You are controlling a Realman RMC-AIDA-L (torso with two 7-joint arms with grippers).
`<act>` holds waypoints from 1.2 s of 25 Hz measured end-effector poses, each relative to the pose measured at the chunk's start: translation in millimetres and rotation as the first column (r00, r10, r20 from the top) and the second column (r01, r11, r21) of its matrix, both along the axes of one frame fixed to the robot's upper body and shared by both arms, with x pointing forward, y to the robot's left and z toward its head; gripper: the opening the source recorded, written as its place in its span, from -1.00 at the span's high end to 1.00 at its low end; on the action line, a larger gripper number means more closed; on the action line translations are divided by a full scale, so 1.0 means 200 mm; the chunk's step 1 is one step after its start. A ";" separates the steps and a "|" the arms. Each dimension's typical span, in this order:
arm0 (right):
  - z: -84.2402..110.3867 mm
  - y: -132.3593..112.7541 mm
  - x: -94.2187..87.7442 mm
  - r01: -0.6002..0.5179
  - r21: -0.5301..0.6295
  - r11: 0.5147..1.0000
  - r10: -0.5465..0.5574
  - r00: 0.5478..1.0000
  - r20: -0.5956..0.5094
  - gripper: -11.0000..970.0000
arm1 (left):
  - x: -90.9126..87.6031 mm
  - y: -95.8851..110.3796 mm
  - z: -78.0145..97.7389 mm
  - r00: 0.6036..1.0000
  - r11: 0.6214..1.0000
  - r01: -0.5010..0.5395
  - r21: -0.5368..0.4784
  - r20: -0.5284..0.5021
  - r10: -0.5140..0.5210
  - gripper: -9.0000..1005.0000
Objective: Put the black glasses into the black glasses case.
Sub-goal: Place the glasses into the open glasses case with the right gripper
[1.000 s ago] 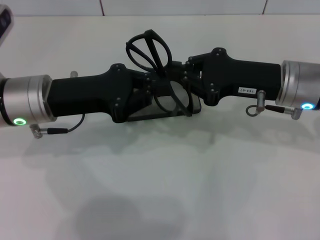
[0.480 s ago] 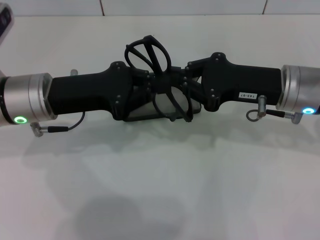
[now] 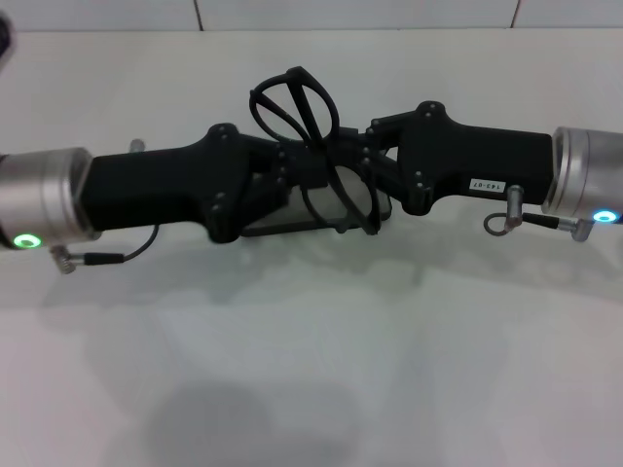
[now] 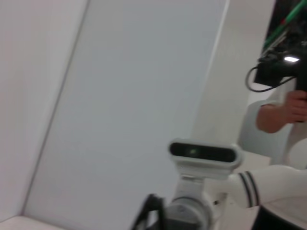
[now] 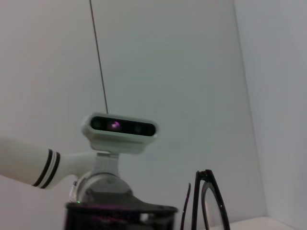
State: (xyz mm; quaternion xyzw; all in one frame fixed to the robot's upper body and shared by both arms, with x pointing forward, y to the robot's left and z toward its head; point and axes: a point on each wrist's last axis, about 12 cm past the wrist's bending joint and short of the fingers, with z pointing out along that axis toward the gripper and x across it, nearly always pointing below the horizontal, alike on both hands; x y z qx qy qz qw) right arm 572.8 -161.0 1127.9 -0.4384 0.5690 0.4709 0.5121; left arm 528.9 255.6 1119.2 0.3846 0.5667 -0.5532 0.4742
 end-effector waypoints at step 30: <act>0.30 0.01 0.08 0.079 -0.621 0.780 0.125 0.953 0.277 0.87 | -0.23 0.36 -0.11 0.983 0.970 -0.160 0.181 -0.061 0.174 0.41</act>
